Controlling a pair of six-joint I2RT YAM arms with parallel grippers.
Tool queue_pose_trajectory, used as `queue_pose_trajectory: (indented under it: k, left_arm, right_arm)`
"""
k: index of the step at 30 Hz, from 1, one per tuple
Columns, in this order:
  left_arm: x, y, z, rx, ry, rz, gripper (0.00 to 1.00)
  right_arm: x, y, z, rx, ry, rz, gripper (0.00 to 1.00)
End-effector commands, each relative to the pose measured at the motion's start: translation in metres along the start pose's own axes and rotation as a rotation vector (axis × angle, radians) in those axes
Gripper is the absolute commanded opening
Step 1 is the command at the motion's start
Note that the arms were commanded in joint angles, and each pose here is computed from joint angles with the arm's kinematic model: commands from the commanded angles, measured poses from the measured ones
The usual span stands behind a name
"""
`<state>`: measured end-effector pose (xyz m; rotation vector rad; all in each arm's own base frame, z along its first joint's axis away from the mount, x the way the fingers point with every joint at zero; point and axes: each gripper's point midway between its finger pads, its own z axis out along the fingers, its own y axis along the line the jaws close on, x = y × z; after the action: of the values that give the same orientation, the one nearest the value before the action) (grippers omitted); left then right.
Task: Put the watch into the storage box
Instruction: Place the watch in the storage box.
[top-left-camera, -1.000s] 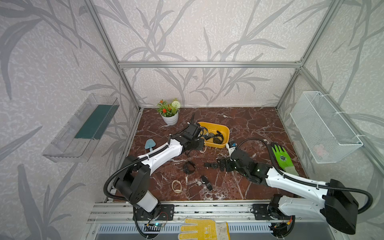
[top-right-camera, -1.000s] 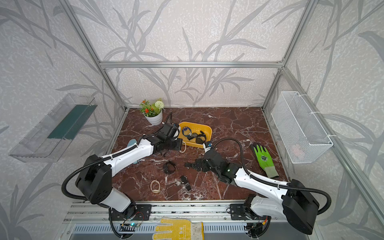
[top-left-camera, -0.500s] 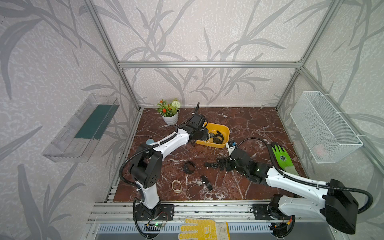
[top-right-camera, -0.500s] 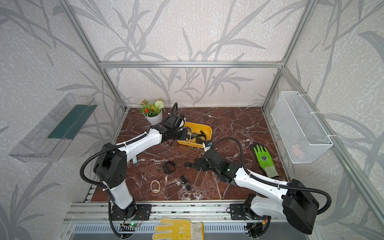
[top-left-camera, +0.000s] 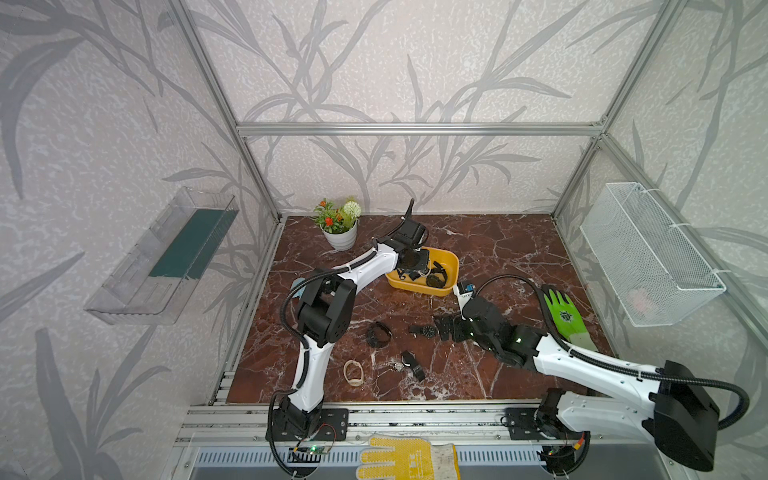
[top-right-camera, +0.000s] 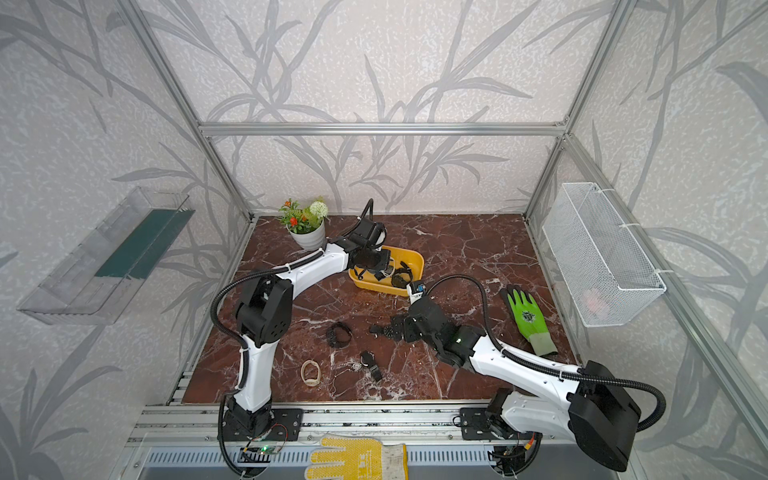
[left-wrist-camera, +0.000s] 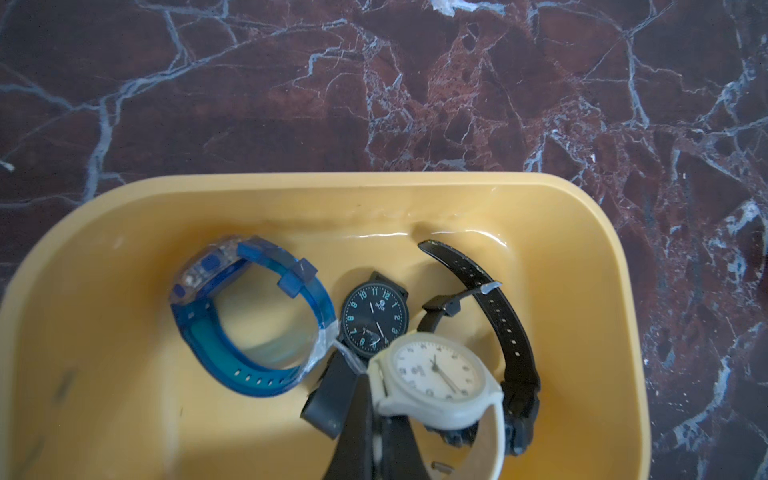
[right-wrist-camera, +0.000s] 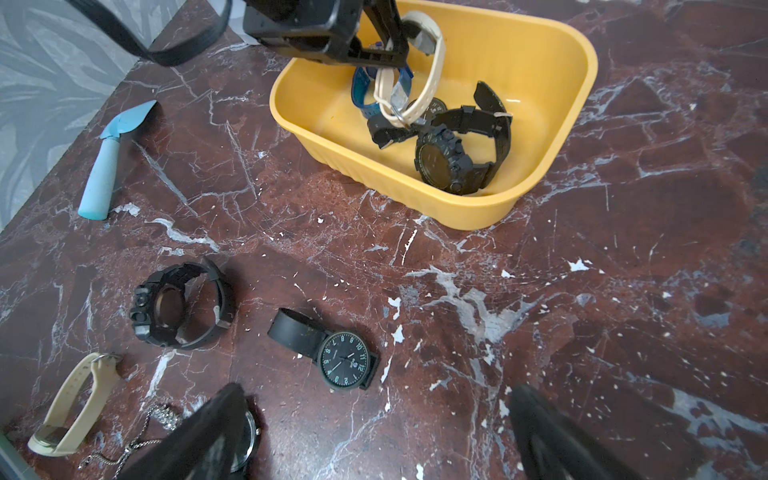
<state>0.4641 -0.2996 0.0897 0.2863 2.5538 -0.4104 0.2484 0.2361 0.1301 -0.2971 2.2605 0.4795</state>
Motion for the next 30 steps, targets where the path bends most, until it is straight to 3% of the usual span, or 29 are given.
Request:
queue_pose_trajectory:
  k: [1,15,19,28,30]
  left_arm:
    - [-0.002,0.003,0.007,-0.013,0.022,0.000,0.00]
    - [-0.004,0.009,0.031,-0.053,0.048,-0.012,0.03]
    - [-0.011,0.005,0.021,-0.027,0.014,-0.026,0.18]
    - [-0.043,-0.017,-0.043,0.093,-0.125,0.000,0.81]
    - [-0.046,-0.021,-0.058,0.115,-0.155,0.012,0.85]
  right_arm:
    - [-0.012,-0.001,-0.007,0.008,-0.035,0.004,0.99]
    - [-0.013,-0.004,-0.010,0.018,-0.044,0.004,0.99]
    - [-0.014,-0.004,-0.011,0.022,-0.047,-0.001,0.99]
    - [-0.023,-0.008,-0.020,0.048,-0.074,-0.038,0.99]
    - [-0.026,-0.007,-0.020,0.047,-0.078,-0.049,0.99]
